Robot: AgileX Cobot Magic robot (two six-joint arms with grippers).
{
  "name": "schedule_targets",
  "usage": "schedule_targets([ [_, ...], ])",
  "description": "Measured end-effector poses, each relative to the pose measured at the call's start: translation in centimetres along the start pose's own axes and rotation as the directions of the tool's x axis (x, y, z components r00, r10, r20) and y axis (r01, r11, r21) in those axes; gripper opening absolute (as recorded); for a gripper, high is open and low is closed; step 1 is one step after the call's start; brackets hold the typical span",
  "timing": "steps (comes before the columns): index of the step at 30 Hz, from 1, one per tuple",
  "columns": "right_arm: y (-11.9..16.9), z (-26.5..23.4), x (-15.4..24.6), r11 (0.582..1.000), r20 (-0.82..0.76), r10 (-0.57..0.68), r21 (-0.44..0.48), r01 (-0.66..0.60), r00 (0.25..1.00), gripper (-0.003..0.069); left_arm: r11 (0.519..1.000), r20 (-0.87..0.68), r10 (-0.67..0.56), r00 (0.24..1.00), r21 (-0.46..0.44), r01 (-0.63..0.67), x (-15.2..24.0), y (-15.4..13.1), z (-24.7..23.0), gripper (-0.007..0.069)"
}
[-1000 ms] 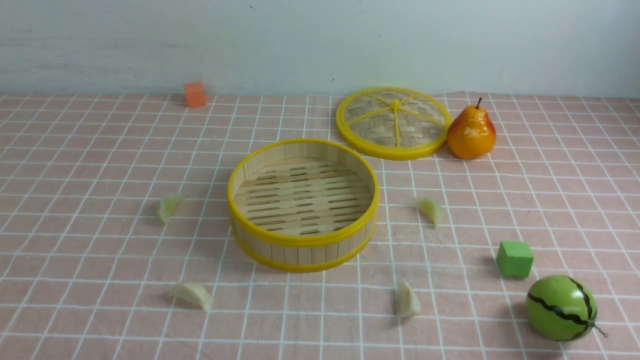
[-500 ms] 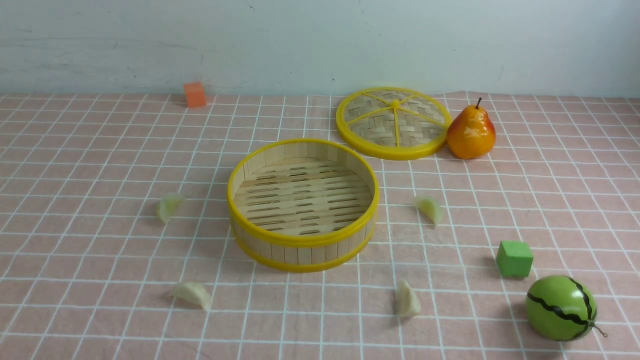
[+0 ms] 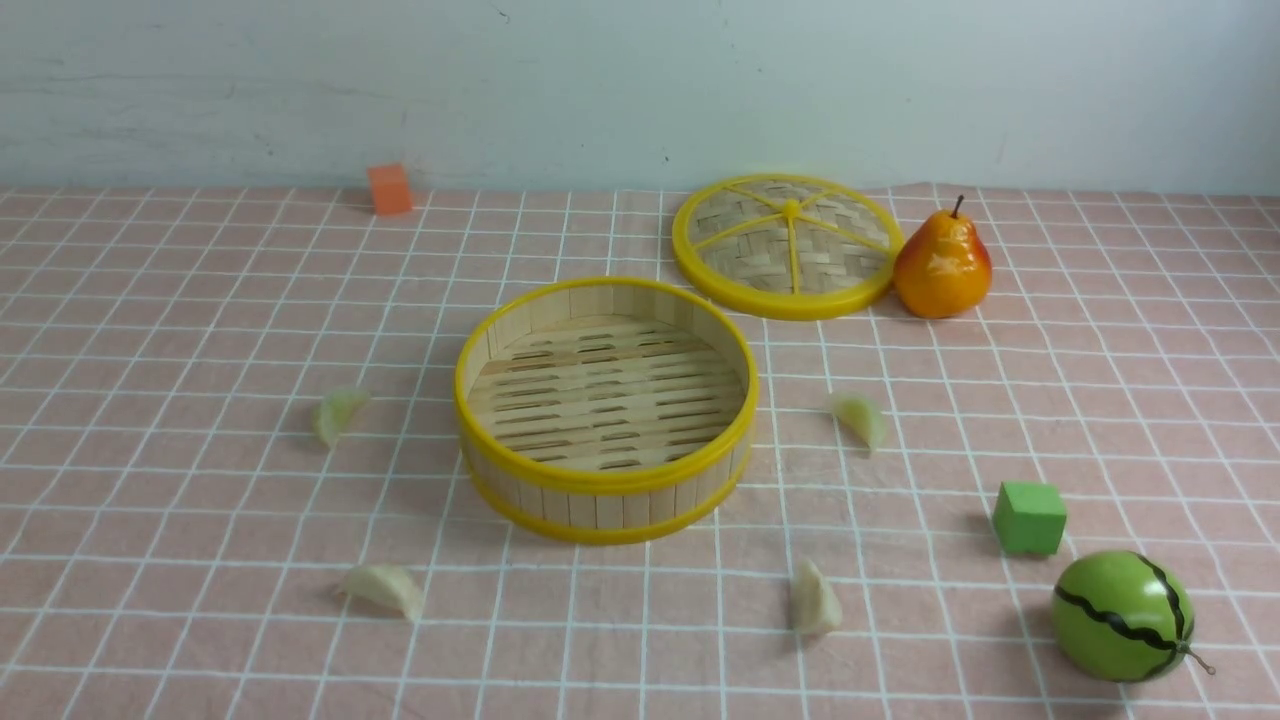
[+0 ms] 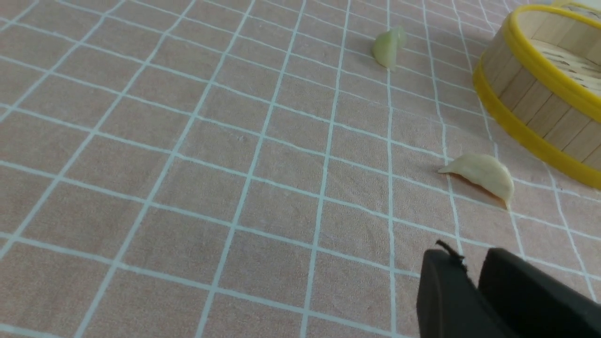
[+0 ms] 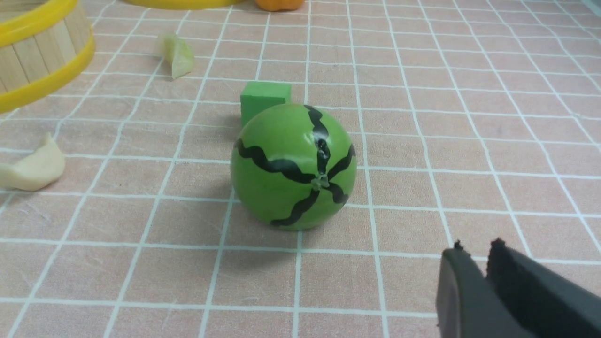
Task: Put the dumplings into the steamer on the table with the pink tablecloth.
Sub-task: 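Reach for and grasp a dumpling on the table with the left gripper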
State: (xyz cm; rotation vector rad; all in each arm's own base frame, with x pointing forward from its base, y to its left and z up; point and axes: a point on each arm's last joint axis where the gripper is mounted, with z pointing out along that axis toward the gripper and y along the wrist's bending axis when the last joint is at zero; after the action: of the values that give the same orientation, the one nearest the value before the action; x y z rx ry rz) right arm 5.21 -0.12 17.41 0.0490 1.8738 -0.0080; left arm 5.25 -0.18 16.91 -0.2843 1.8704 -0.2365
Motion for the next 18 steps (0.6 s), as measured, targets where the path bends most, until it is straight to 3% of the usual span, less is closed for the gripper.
schedule_targets([
  [6,0.0,0.0,-0.2,1.0,0.028,-0.013,0.006,0.012,1.0,0.0099,1.0,0.106,0.001,0.994,0.029,-0.004,-1.0,-0.3,-0.1,0.011],
  [10,-0.1,0.0,-1.5,1.0,0.19,-0.016,0.01,0.015,0.982,0.0103,0.996,0.314,0.006,0.949,0.081,-0.033,-2.8,-0.8,-0.5,0.0113],
  [15,-0.1,-0.9,-4.0,1.0,0.471,-0.018,0.015,0.013,0.882,0.0105,0.99,0.479,-0.018,0.878,0.13,-0.051,-4.3,-1.3,-1.2,0.0118],
  [18,-0.1,-2.3,-5.9,1.0,0.679,0.024,-0.012,-0.022,0.734,0.011,0.986,0.551,-0.039,0.834,0.156,-0.057,-5.0,-1.5,-1.6,0.0123],
])
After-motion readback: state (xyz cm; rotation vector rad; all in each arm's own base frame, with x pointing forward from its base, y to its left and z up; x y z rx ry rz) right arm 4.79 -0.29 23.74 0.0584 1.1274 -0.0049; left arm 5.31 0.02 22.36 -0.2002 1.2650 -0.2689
